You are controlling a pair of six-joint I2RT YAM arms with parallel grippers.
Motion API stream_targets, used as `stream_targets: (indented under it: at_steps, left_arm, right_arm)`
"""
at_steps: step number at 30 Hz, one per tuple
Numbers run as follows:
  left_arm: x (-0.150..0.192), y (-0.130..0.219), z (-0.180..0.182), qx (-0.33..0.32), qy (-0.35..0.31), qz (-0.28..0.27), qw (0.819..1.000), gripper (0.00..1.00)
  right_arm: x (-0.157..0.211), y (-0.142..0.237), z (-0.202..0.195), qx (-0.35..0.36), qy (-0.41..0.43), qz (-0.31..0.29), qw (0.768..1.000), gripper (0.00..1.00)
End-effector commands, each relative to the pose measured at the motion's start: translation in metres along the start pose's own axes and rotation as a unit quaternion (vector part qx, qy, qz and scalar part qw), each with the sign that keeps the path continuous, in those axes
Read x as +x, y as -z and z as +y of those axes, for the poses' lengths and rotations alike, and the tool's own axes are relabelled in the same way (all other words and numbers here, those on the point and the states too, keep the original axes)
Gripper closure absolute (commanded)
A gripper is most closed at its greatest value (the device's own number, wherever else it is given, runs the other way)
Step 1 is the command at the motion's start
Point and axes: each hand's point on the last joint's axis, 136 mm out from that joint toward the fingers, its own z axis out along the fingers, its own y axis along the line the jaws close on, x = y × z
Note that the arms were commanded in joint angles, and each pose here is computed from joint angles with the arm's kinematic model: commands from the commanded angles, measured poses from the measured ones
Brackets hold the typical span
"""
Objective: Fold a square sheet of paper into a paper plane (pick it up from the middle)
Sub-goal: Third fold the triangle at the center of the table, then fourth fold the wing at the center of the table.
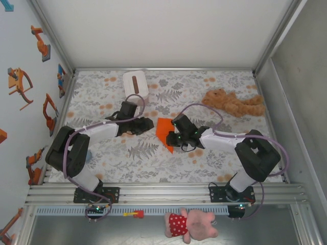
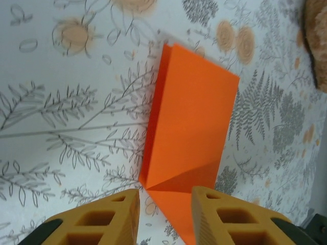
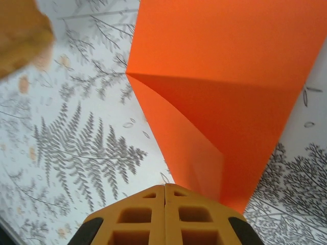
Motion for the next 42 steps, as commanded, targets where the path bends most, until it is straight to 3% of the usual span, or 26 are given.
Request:
stream_targets:
  at_steps: [1,9,23,42]
  left_arm:
    - [0.007,0.001,0.001,-0.005,0.027,0.0,1.0,0.65]
    - [0.021,-0.018,-0.004,0.01,0.046,0.032,0.998,0.59]
    - [0.031,-0.039,-0.029,0.089,0.042,0.09,0.991,0.52]
    - [0.04,-0.047,-0.038,0.162,-0.021,0.12,0.979,0.59]
  right_arm:
    - [-0.01,0.001,0.011,-0.017,-0.009,-0.012,1.0,1.0]
    - [-0.006,-0.009,-0.012,0.03,-0.04,-0.008,0.999,1.0]
    - [-0.008,-0.001,-0.018,0.032,-0.045,-0.027,0.998,0.98]
    - [-0.005,-0.003,-0.029,0.04,-0.054,-0.018,0.998,1.0]
